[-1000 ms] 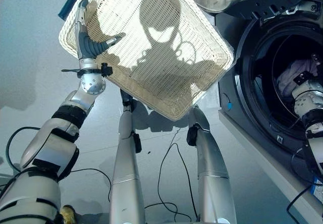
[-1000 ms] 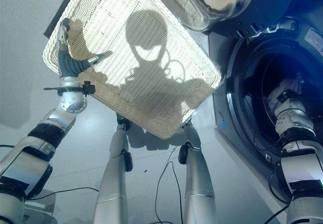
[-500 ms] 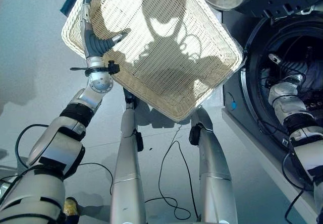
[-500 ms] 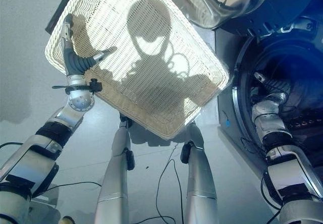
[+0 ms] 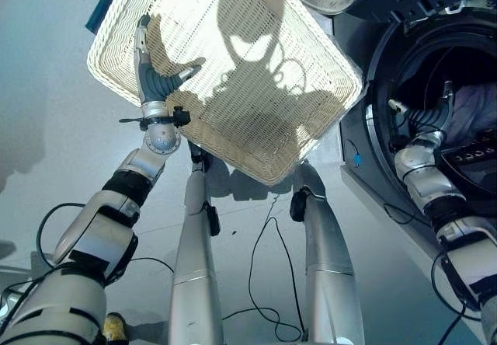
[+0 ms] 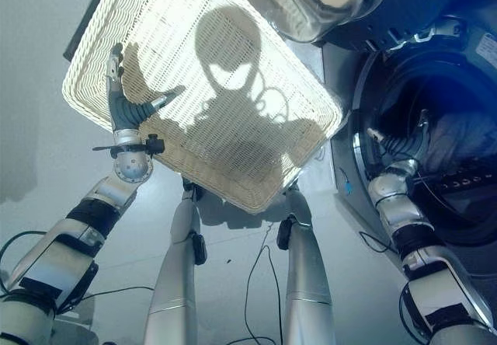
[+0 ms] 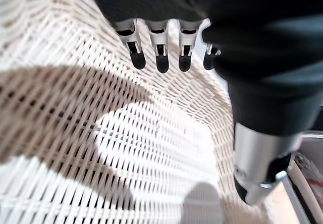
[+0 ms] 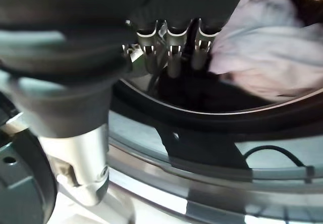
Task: Put the clothes into the washing machine.
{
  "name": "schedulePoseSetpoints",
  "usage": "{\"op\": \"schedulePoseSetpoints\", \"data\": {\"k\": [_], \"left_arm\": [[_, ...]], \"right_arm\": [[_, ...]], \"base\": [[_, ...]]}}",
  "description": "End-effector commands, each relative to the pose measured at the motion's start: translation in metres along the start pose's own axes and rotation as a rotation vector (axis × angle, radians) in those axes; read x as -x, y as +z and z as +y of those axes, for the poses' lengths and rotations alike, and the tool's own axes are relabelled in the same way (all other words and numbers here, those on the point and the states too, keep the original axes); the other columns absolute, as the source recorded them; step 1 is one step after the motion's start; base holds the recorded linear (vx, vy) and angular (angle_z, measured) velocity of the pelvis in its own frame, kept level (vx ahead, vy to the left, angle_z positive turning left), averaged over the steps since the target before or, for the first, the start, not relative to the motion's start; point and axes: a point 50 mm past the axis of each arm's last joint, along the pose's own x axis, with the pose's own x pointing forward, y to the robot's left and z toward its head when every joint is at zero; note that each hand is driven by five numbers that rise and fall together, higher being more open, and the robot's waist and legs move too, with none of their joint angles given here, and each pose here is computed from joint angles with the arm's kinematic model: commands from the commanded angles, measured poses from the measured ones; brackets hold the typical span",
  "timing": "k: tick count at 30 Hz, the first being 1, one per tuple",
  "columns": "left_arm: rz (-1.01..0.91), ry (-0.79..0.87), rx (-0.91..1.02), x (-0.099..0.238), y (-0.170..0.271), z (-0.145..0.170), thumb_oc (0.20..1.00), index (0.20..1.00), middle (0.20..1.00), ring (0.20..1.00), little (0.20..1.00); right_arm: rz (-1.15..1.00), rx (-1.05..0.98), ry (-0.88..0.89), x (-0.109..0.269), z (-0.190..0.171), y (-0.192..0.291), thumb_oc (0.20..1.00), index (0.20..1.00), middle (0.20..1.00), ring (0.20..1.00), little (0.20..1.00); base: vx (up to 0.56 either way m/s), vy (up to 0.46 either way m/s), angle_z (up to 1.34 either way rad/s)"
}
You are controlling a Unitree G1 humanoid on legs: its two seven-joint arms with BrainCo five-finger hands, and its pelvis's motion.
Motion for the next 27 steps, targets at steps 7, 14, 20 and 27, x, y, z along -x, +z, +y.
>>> {"op": "schedulePoseSetpoints", "data": {"k": [7, 14, 20, 27], "left_arm": [[0.126, -0.04, -0.024, 0.018, -0.027, 0.019, 1.0, 1.0, 1.0, 1.0, 1.0], [0.365, -0.13, -0.074, 0.079, -0.074, 0.04, 1.0, 1.0, 1.0, 1.0, 1.0], [0.599, -0.268, -0.136, 0.169, -0.106, 0.056, 1.0, 1.0, 1.0, 1.0, 1.0], [0.907, -0.397, -0.189, 0.265, -0.122, 0.083, 1.0, 1.0, 1.0, 1.0, 1.0]], "right_arm": [[0.07, 0.076, 0.094, 0.031, -0.01, -0.049, 1.0, 1.0, 1.0, 1.0, 1.0], [0.164, 0.183, 0.246, 0.075, -0.012, -0.094, 1.0, 1.0, 1.0, 1.0, 1.0], [0.283, 0.254, 0.412, 0.127, -0.024, -0.137, 1.0, 1.0, 1.0, 1.0, 1.0], [0.46, 0.291, 0.632, 0.179, -0.033, -0.17, 1.0, 1.0, 1.0, 1.0, 1.0]], "base": [[-0.05, 0.019, -0.04], [-0.02, 0.033, -0.09], [0.02, 0.002, 0.03], [0.1, -0.018, 0.06]]}}
